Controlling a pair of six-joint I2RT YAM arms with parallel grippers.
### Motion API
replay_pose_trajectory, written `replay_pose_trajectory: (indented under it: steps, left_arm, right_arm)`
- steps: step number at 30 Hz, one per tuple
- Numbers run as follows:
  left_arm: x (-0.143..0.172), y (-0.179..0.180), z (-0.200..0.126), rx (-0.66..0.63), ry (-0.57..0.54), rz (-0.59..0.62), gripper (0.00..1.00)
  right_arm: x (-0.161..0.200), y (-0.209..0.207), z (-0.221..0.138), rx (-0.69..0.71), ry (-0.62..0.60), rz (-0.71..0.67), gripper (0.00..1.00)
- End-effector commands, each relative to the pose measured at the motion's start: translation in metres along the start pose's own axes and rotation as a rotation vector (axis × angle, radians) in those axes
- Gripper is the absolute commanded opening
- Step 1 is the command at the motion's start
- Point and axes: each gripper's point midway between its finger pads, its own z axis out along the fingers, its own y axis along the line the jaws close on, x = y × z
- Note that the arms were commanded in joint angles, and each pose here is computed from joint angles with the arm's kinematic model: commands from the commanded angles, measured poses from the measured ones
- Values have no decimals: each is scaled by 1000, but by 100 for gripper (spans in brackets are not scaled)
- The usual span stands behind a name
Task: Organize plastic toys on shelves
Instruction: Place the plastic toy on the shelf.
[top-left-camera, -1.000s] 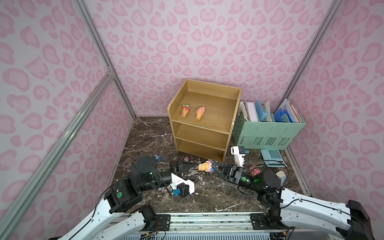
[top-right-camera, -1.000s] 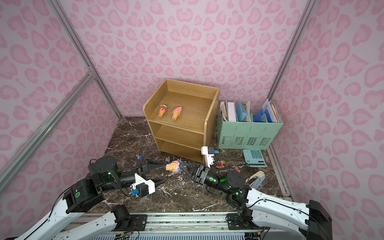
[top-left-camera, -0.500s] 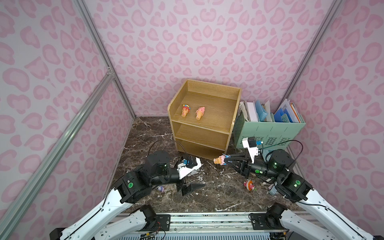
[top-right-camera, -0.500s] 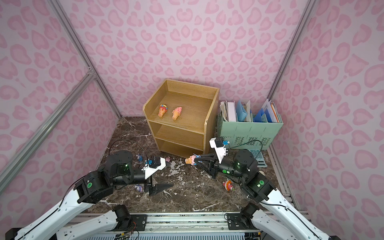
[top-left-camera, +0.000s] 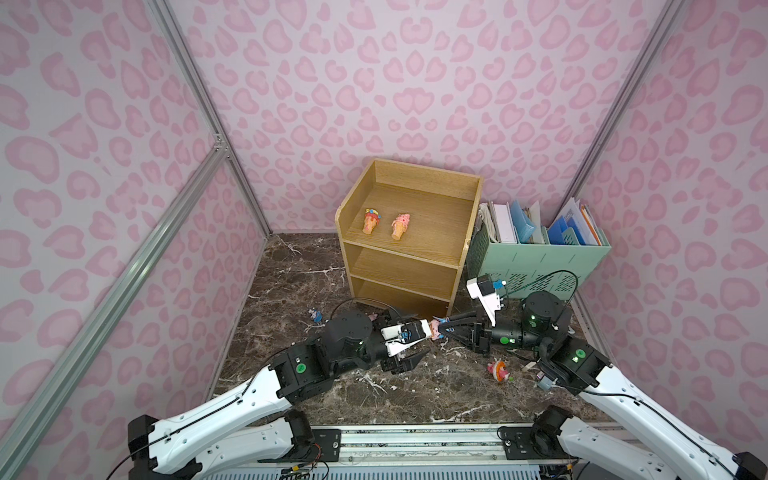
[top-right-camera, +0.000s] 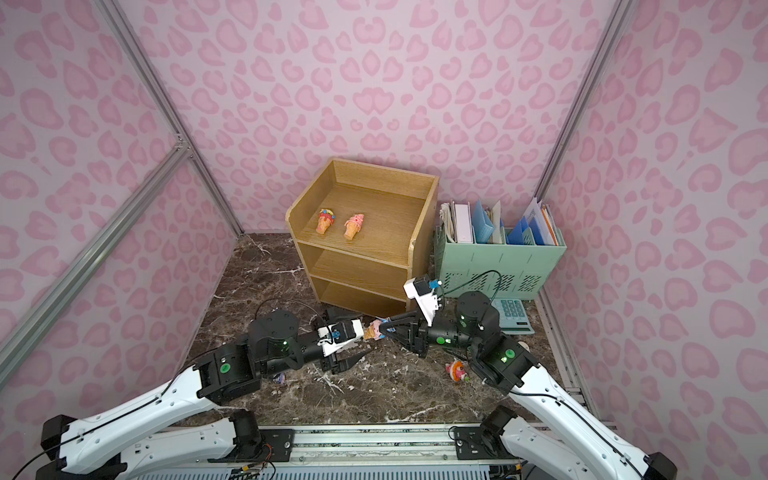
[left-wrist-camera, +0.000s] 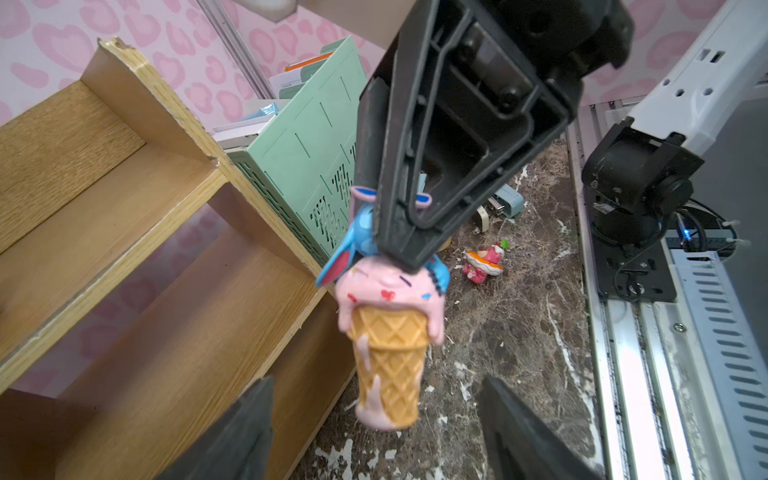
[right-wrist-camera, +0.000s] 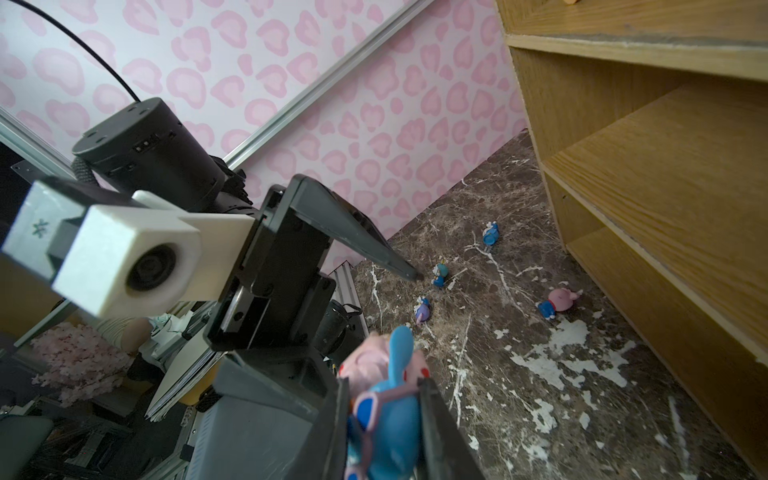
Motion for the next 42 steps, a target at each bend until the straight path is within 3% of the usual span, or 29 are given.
replay_pose_trajectory:
  steps: [1,6,12,16,21,24,29,33,36,42]
  left_arm:
    - [-10,4,6,-12,-30,-4,71]
    - [-7,1,9,3,-17,-22,52]
    - [-6,-3,9,30,-5,-33,36]
    - [-6,-3,7,35,9,-36,19]
    - [-8,7,0,-15,28,-102,17]
    - [-9,24,-4,-106,26,-167,17]
    - [-39,71,-7,-276,-12,-325,17]
    - [-60,116,3,-374,11,-551,17]
    - [-75,144,15,-458,31,-633,17]
    - [-64,184,43,-674,219,-697,17]
  right_arm:
    - [-7,6,0,-29,-24,-18,16]
    - [-5,4,1,-23,-22,-14,17]
    - [-4,2,1,-20,-28,-16,19]
    - [-5,2,1,-16,-34,-15,25]
    - [-19,-7,-14,106,-94,-46,71]
    - [-39,-16,-43,218,-188,-74,83]
    - [-49,-64,-99,463,-331,7,84]
    - [-40,-94,-126,512,-382,105,82]
    - [-41,-100,-144,548,-424,111,82]
    - [-45,-95,-147,550,-440,96,82]
